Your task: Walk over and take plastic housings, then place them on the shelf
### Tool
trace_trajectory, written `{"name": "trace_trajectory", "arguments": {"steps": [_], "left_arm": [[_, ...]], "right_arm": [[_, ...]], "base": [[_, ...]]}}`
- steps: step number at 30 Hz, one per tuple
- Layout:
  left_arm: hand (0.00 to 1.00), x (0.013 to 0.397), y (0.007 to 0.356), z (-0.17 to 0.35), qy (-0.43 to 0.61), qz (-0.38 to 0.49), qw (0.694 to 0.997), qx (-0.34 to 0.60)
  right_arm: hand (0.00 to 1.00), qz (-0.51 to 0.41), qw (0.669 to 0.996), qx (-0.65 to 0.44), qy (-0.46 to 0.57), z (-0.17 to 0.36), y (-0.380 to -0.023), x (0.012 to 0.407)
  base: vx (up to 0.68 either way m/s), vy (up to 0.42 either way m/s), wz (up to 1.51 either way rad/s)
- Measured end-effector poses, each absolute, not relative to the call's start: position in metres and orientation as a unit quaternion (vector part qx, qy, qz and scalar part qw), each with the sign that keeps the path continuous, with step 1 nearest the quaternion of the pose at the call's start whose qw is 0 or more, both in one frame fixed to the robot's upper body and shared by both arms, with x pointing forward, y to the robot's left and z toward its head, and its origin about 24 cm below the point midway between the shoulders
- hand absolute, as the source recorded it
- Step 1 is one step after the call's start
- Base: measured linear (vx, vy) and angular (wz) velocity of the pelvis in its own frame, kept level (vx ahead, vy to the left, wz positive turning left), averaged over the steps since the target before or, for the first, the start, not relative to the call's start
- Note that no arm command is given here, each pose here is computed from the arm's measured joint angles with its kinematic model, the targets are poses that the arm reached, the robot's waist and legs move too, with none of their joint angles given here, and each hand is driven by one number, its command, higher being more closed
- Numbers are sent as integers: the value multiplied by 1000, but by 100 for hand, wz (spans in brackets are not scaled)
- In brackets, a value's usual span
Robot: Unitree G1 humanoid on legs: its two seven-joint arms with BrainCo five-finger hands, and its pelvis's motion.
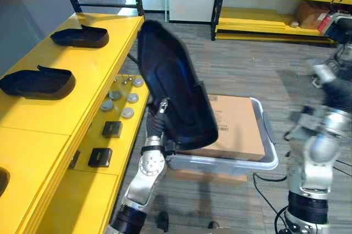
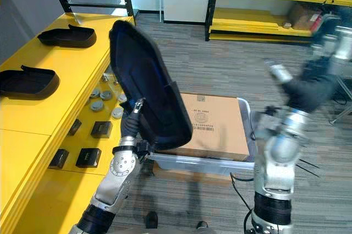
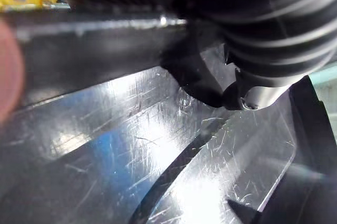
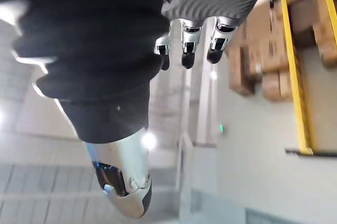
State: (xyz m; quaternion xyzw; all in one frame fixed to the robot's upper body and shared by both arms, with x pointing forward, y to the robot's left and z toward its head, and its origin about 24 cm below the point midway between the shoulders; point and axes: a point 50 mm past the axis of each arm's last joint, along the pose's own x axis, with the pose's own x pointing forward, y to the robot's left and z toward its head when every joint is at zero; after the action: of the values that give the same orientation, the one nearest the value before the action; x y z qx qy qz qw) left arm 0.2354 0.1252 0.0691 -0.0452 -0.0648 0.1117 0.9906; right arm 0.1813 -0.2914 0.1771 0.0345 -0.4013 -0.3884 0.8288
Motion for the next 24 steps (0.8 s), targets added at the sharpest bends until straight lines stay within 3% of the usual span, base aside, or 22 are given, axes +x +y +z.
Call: {"name": "trace_trajectory", "arguments": {"steps": [2,4,6,8,13,19,24], "left_arm": [[100,230,130,68,-64,123,989,-48],[100,222,137,71,-72,137,987,-52],[100,218,140,72,-77,143,985,-54],[100,212,141,72,-81,141,985,-60],[100,200,146,69,-75,148,984,-61],[100,190,148,70,-74,151,983,-67],[100,185,146,74,-81,152,982,-80]], "right_arm": [[0,-417,840,24,-345,153,-302,178],[0,-459,868,7,-190,92,-320,171],[0,-477,875,6,-84,50,-328,163],[0,-492,868,15,68,-11,-329,142],[0,-467,837,86,273,-96,-291,90],[0,-405,797,148,423,-146,-237,49],[0,-341,811,150,451,-152,-213,54]], "base": [[15,-2,-7],[21,-3,-10],[2,-2,-3],[-6,-5,2],[-30,-28,4],[-36,-22,17],[-20,-26,52]]}}
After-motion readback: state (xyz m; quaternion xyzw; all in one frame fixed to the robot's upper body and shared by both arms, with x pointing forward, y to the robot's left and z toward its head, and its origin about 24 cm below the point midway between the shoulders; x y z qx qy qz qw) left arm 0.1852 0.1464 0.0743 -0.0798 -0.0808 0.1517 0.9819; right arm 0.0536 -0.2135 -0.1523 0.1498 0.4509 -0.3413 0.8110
